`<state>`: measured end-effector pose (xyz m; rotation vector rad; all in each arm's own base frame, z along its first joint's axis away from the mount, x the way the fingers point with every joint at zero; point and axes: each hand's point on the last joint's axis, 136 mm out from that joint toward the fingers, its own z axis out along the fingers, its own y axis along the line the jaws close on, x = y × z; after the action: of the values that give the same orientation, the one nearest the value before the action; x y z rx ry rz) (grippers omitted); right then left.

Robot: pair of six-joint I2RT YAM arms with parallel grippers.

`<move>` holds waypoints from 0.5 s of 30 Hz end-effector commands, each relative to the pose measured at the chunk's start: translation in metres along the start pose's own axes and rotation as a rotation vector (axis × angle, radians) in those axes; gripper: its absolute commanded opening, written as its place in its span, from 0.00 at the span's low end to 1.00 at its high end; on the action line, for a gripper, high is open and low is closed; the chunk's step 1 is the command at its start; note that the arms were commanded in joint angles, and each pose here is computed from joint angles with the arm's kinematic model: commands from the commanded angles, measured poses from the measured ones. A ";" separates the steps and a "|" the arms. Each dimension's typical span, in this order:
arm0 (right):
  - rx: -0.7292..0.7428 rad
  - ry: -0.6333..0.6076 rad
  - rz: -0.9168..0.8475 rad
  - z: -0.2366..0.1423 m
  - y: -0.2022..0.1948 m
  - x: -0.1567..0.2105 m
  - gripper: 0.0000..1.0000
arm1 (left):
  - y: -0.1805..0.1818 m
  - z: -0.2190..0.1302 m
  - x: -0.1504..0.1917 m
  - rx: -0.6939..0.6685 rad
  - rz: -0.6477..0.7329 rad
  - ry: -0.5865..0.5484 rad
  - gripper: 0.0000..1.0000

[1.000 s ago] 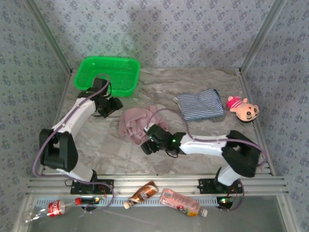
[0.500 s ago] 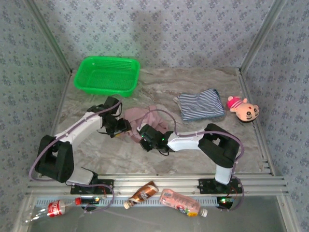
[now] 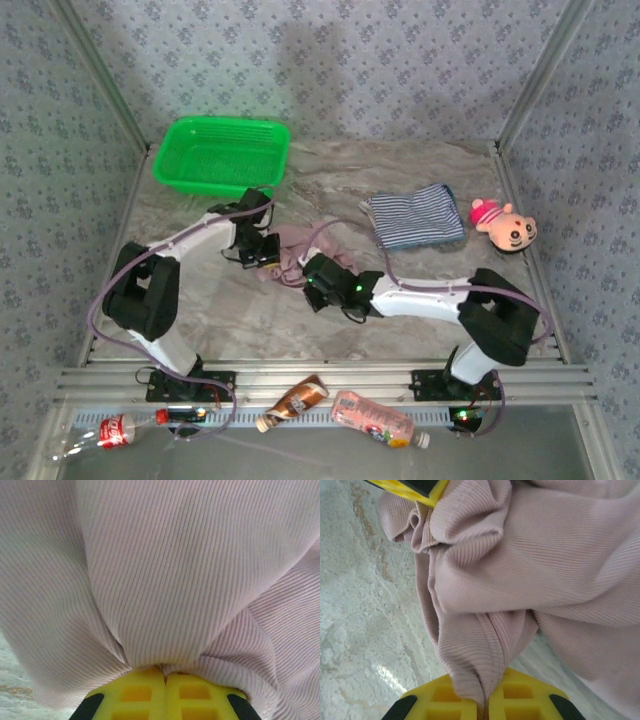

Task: Fold and stack the tank tops

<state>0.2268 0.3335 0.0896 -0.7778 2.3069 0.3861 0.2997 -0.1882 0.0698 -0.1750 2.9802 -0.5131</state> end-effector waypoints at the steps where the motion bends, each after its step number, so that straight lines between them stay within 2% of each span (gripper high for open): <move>1: 0.088 -0.014 0.016 -0.033 -0.024 -0.004 0.05 | -0.003 -0.038 -0.015 0.020 0.021 -0.043 0.00; 7: 0.192 -0.163 -0.027 -0.113 -0.061 -0.050 0.03 | -0.010 -0.139 -0.034 0.093 -0.024 -0.231 0.00; 11: 0.237 -0.333 -0.073 -0.181 -0.083 -0.099 0.02 | -0.011 -0.206 -0.042 0.138 -0.061 -0.377 0.00; 15: 0.255 -0.493 -0.157 -0.245 -0.087 -0.144 0.02 | -0.012 -0.273 -0.042 0.187 -0.082 -0.539 0.00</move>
<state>0.2482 0.2308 0.3150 -0.5922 1.9013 0.2696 0.3239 -0.1204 0.3078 -0.3041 2.4353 -0.6523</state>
